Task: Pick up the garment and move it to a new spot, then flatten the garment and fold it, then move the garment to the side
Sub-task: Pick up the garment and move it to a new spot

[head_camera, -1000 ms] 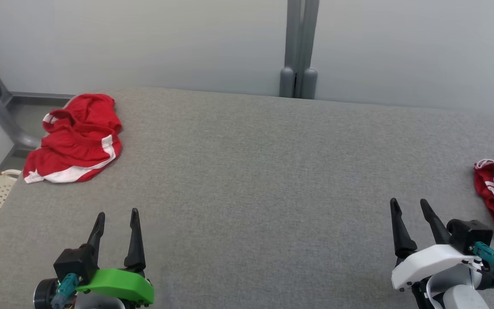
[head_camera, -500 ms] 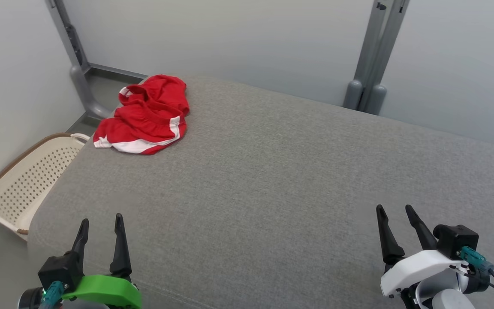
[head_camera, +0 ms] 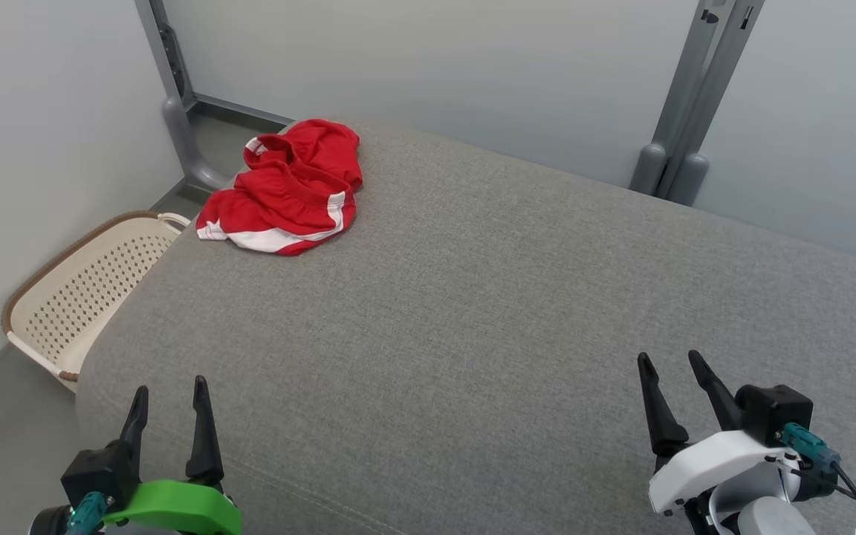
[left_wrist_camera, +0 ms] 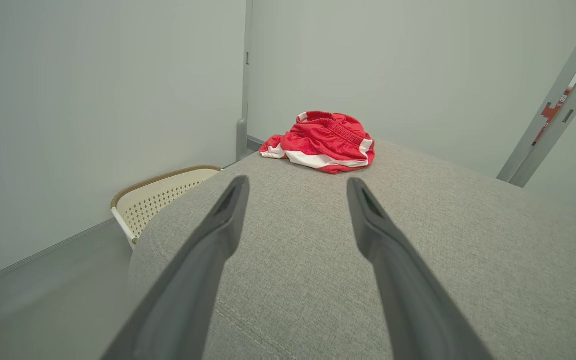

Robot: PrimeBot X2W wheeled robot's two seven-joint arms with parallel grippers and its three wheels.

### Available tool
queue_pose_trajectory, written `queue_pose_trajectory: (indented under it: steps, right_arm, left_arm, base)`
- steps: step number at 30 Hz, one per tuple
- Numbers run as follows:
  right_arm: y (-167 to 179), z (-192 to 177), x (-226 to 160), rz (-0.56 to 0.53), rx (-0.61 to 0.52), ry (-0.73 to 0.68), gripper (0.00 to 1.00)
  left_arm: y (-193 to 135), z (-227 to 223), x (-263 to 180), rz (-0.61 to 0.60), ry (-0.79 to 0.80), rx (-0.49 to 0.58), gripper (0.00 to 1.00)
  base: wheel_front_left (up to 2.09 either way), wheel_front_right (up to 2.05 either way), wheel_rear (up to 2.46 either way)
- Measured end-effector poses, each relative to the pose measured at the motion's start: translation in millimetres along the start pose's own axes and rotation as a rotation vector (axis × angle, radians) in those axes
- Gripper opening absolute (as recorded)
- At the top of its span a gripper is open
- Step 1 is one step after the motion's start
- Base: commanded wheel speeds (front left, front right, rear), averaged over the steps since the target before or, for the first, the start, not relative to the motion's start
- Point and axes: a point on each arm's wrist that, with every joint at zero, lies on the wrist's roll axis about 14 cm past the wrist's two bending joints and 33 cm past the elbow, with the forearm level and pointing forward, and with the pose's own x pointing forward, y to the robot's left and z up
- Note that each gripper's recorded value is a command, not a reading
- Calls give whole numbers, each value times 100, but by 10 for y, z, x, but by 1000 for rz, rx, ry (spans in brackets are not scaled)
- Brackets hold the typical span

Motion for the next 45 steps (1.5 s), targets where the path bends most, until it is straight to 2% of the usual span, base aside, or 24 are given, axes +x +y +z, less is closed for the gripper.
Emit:
queue_pose_trajectory:
  steps: [5, 14, 23, 30, 33, 35, 43, 44, 45]
  right_arm:
    - [-15, -7, 21, 1, -8, 6, 100]
    - [-18, 92, 225, 62, -62, 13, 100]
    - [-134, 149, 330, 99, -69, -3, 100]
    - [-419, 84, 362, 63, -43, -9, 100]
    - [-643, 5, 352, 17, -45, 6, 100]
    - [-779, -94, 336, -11, -43, 28, 100]
    - [-1114, -463, 250, -87, -20, 112, 100]
    - [-1157, -512, 229, -98, -16, 123, 100]
    - [-1197, -553, 210, -110, -13, 132, 100]
  left_arm:
    - [-24, -145, 39, 2, 52, 15, 100]
    - [-255, -29, 968, 35, 85, -53, 100]
    - [-442, -198, 1817, 87, 223, -89, 100]
    - [-527, -559, 2373, 130, 378, -57, 100]
    - [-699, -786, 2566, 124, 439, -29, 100]
    - [-772, -1020, 2633, 132, 498, -21, 100]
    - [-661, -1788, 2679, 235, 674, 2, 100]
    - [-651, -1842, 2702, 240, 683, 0, 71]
    - [-665, -1905, 2718, 235, 697, -5, 25]
  base:
    - [0, 0, 0]
    - [0, 0, 0]
    - [0, 0, 0]
    - [0, 0, 0]
    - [0, 0, 0]
    - [0, 0, 0]
    - [0, 0, 0]
    - [0, 0, 0]
    - [0, 0, 0]
